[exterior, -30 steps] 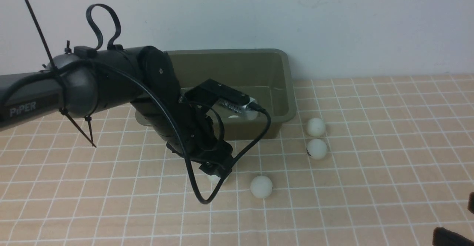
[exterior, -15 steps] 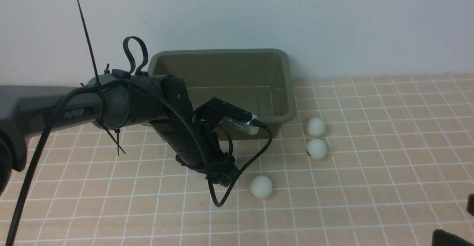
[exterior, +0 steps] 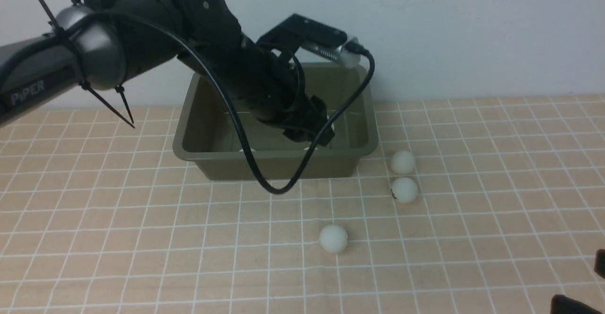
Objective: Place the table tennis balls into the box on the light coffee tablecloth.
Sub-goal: 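Drop the ball into the bin, then reach for and grasp a ping pong ball on the table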
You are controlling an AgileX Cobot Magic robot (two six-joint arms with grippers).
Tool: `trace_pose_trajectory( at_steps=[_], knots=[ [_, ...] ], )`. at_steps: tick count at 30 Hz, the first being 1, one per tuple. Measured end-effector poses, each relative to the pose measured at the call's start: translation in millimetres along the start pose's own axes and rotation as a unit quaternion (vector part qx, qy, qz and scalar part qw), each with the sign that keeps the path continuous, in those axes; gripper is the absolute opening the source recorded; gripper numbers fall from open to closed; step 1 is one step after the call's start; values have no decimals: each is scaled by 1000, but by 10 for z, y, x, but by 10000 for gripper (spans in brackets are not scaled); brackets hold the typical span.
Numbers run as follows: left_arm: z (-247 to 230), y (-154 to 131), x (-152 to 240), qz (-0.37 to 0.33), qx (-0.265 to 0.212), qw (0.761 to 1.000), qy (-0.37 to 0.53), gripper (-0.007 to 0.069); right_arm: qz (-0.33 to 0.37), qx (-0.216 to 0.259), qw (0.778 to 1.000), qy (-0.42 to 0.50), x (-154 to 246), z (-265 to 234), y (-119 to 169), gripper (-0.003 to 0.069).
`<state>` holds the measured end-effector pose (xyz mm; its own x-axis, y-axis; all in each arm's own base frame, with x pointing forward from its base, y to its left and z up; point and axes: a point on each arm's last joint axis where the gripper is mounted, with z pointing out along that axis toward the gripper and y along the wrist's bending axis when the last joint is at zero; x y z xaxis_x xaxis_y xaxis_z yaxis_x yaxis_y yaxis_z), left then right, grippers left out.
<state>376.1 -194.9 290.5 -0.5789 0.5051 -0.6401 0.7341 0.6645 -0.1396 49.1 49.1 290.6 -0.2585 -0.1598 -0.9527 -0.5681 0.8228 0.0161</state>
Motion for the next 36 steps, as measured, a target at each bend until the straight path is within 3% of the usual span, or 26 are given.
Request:
trace_pose_trajectory(
  at_steps=[8,13,17,25,29,36],
  knots=[
    [32,740,138,-18,-79,996,-21,321,2,-9,1000,9,15,0,17,459],
    [74,1053,313,-58,-100,993,-4,448,3,-9,1000,9,15,0,17,459],
    [-265,995,171,-71,-102,992,-20,482,3,-9,1000,8,15,0,17,459],
    [-1326,468,-106,-43,-103,993,-42,433,2,-3,1000,2,4,0,5,459],
    [-1502,400,-24,-25,-126,992,1,413,-1,5,1000,-5,-9,0,-9,459],
    [-1495,412,88,-76,-132,987,56,413,-31,19,999,-15,-30,2,-35,459]
  ],
)
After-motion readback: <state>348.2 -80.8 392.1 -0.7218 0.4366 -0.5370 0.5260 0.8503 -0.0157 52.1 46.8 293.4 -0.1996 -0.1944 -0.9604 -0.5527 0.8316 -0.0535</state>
